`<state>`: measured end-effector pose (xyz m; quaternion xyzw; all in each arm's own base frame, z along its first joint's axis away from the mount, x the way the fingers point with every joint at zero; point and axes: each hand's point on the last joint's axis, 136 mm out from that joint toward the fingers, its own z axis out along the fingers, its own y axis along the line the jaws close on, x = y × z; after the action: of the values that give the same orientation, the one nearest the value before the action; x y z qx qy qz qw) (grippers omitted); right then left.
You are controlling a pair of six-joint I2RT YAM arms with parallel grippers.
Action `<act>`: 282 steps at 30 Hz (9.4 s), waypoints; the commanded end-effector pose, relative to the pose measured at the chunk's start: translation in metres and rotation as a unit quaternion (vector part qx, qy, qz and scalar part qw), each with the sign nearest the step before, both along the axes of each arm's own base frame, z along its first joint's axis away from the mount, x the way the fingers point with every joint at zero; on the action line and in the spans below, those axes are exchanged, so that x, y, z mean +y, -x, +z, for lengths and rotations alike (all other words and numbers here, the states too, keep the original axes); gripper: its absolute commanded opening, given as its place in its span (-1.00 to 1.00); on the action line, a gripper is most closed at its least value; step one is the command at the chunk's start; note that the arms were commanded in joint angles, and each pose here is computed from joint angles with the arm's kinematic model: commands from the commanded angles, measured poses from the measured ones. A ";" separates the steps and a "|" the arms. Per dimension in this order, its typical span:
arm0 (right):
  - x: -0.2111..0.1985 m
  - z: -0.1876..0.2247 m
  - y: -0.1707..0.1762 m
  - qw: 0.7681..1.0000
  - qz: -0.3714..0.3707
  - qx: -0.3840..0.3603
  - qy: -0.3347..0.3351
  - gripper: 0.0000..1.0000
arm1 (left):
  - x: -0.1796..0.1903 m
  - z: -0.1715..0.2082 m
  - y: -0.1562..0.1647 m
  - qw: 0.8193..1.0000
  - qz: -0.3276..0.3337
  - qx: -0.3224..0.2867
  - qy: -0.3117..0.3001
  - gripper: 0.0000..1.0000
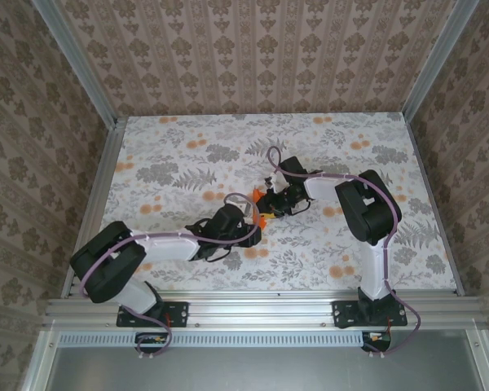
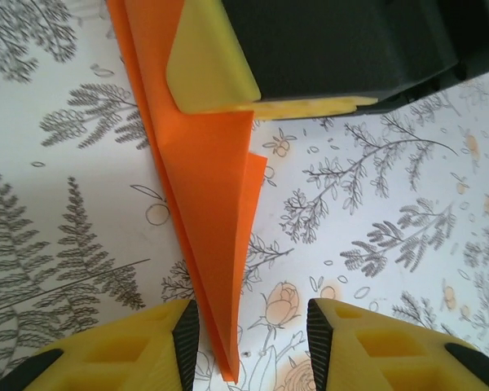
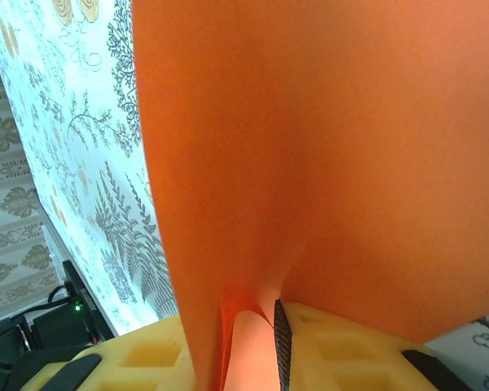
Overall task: Fold a paper plane with a square sheet of paper (pick it up from the middle)
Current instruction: Fold the wing for the fifth time at the center of the table.
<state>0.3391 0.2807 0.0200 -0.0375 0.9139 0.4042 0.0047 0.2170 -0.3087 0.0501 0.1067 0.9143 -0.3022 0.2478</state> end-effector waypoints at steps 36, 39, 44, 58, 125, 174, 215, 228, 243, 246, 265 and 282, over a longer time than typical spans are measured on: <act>-0.020 -0.048 0.002 0.995 -0.061 0.058 0.056 -0.47 | 0.012 -0.024 -0.036 0.973 0.122 -0.071 -0.184 -0.79; -0.019 -0.047 0.002 0.995 -0.061 0.059 0.055 -0.44 | 0.014 -0.023 -0.039 0.967 0.137 -0.079 -0.197 -0.83; -0.018 -0.042 0.003 0.995 -0.058 0.059 0.047 -0.40 | 0.010 -0.025 -0.039 0.966 0.139 -0.082 -0.204 -0.86; -0.024 -0.049 0.006 0.992 -0.069 0.074 0.069 -0.68 | -0.001 -0.021 -0.033 0.949 0.114 -0.121 -0.269 -0.90; -0.035 -0.060 0.006 0.993 -0.054 0.078 0.075 -0.63 | -0.014 -0.019 -0.066 0.988 0.071 0.108 0.088 -0.56; -0.043 -0.069 0.008 0.990 -0.052 0.078 0.104 -0.65 | -0.014 -0.026 -0.044 0.986 0.047 0.145 0.070 -0.71; -0.047 -0.073 0.010 0.988 -0.047 0.073 0.124 -0.65 | -0.001 0.006 -0.036 0.962 0.082 -0.014 -0.259 -0.21; -0.046 -0.073 0.009 0.989 -0.048 0.073 0.122 -0.65 | -0.009 -0.016 -0.039 0.954 0.086 -0.010 -0.288 -0.54; -0.044 -0.070 0.008 0.990 -0.048 0.073 0.114 -0.65 | -0.003 -0.027 -0.041 0.939 0.098 -0.020 -0.328 -0.75; -0.043 -0.069 0.008 0.990 -0.049 0.074 0.112 -0.65 | -0.004 -0.029 -0.040 0.938 0.095 -0.021 -0.332 -0.79; -0.048 -0.071 0.003 0.987 -0.069 0.080 0.120 -0.69 | -0.024 -0.027 -0.023 0.958 0.051 -0.003 -0.284 -0.72; -0.051 -0.073 0.002 0.986 -0.075 0.081 0.124 -0.70 | -0.028 -0.023 -0.012 0.967 0.066 0.037 -0.244 -0.68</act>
<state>0.3564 0.2728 0.0141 -0.0067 0.9132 0.4074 0.0024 0.2460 -0.3212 0.0203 0.0895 0.9710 -0.0079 0.2217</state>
